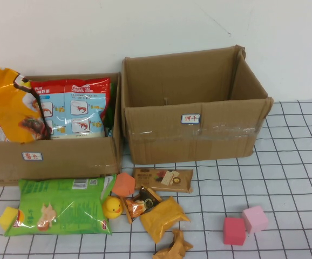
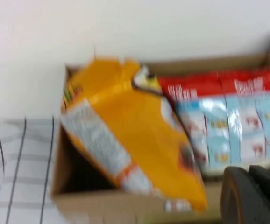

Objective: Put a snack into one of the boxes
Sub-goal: Pick up the biscuit

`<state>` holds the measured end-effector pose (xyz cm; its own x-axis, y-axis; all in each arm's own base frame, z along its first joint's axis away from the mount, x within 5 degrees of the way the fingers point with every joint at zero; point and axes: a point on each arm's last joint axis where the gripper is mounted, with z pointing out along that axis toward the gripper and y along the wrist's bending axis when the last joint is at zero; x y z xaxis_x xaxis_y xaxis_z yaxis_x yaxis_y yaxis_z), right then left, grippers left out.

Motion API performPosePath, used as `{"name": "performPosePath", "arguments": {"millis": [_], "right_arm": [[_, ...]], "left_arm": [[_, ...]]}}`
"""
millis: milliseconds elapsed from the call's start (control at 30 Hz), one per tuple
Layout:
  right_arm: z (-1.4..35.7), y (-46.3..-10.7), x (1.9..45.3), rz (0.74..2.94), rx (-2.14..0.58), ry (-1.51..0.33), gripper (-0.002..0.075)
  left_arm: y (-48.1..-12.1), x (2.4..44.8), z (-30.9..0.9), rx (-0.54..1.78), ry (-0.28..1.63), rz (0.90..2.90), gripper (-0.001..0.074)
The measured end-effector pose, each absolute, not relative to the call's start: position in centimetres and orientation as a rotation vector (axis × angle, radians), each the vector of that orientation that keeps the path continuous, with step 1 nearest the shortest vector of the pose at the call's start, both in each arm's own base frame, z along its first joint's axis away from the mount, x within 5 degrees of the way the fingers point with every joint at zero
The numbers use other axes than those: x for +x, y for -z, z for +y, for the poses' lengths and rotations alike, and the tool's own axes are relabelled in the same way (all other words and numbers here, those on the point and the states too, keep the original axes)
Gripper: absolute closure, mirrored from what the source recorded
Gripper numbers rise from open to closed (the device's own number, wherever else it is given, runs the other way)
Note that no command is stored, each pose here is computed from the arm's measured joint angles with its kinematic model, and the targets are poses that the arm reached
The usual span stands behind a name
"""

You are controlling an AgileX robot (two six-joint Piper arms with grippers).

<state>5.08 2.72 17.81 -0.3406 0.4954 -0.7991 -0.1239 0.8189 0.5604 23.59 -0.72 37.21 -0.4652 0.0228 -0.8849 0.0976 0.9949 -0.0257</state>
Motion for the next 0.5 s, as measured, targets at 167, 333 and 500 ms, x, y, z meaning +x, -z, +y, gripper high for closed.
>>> {"name": "performPosePath", "arguments": {"millis": [167,333,500], "right_arm": [[2.7,-17.8,5.1,1.816,0.283,-0.649,0.0727],[2.7,-17.8,5.1,1.816,0.283,-0.649,0.0727],[2.7,-17.8,5.1,1.817,0.266,-0.636,0.0727]], "left_arm": [[-35.0,20.9,-0.8,0.083,0.096,2.087,0.0736],[-33.7,19.0,-0.9,0.073,0.124,2.117,0.0736],[-32.4,17.8,-1.0,0.08,0.129,2.153,0.0736]]}}
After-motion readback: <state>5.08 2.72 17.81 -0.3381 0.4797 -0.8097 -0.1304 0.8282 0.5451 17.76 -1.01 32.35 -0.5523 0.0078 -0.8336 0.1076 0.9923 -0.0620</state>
